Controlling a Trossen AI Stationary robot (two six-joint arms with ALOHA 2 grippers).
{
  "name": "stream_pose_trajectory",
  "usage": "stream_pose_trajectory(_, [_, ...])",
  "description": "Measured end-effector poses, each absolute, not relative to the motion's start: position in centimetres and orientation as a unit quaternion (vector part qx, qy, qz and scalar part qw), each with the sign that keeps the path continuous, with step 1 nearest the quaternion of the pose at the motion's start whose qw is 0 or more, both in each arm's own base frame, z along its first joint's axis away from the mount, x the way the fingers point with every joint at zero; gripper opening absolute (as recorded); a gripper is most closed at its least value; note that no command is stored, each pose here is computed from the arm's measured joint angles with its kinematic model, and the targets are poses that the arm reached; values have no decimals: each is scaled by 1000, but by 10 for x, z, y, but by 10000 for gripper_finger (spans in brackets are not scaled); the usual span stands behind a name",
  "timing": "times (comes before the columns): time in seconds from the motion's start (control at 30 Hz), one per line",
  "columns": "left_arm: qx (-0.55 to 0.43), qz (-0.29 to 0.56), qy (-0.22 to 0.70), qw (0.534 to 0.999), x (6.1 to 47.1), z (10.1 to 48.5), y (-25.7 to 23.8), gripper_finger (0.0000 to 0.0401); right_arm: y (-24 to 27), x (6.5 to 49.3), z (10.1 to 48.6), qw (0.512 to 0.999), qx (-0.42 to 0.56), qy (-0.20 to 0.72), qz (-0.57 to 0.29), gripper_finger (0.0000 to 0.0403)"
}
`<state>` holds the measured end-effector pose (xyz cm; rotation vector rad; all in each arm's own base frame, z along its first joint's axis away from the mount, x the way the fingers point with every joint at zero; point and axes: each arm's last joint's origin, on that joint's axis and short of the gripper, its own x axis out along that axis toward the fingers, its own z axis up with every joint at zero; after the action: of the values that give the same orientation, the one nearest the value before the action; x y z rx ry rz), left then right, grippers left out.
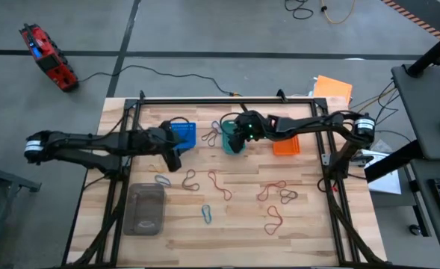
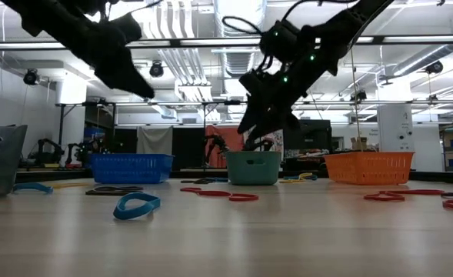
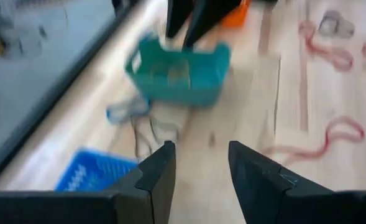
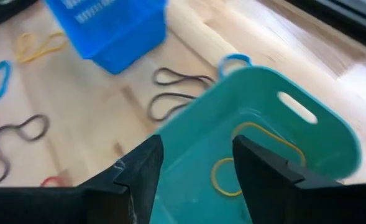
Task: Sort rubber bands into baskets
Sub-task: Put the bottom left black rubber band into the black bin
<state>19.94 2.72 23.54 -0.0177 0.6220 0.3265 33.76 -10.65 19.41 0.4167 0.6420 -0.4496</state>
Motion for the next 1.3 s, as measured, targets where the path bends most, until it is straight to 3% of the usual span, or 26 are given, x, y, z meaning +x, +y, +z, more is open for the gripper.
stream_pose_trajectory(0.53, [-66,35,413,907,215,211,-23,132,-30,334,238,944,129,284,-104,173])
stream_pose_trajectory(1.3, [-125,136,531,827,241,155,-30,132,-9,327,241,940,61,301,-148,173])
